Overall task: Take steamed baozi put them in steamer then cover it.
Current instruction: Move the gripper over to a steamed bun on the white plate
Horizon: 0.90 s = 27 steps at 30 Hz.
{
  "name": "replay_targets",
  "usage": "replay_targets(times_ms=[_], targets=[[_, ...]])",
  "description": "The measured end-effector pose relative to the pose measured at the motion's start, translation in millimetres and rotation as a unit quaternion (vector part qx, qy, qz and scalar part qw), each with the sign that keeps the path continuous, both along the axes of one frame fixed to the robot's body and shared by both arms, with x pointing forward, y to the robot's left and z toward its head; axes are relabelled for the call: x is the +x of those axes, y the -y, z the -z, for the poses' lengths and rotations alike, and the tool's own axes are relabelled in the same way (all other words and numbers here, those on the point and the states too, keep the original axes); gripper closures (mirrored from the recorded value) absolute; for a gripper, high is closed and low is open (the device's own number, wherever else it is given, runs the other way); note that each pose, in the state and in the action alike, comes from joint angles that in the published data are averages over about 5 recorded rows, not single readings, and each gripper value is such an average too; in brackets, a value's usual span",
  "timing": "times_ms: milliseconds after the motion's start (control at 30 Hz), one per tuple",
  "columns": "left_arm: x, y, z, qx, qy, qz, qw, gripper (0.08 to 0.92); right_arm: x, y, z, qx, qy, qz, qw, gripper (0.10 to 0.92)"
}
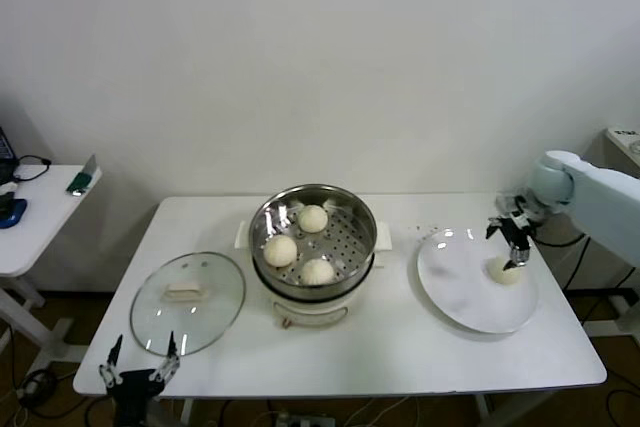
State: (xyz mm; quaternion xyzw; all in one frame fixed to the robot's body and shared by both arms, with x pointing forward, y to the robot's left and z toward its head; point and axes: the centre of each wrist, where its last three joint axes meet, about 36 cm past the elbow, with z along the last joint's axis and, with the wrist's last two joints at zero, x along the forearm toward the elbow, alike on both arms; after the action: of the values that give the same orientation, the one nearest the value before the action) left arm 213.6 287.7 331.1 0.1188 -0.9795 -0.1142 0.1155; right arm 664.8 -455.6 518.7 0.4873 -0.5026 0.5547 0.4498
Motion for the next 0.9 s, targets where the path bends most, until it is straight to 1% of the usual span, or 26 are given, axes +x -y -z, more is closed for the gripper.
replay_targets(times_ms=[333,600,900], targets=[[-4.9,0.8,4.5,0.003,-0.010,-0.003,1.000,0.177,2.3,24.8,36.8,-0.008,-0.003,0.029,1.000,0.200],[-4.3,0.7,7.0,0.004,-0.012,-0.004,1.000,0.177,12.3,30.2,46.9,-0.010,0.002,0.041,0.999,0.200],[-5.0,-1.0,8.1,0.006,-0.014,-0.006,1.000,0.177,17.7,26.9,61.4,-0.015,-0.010,0.045,0.999,0.200]])
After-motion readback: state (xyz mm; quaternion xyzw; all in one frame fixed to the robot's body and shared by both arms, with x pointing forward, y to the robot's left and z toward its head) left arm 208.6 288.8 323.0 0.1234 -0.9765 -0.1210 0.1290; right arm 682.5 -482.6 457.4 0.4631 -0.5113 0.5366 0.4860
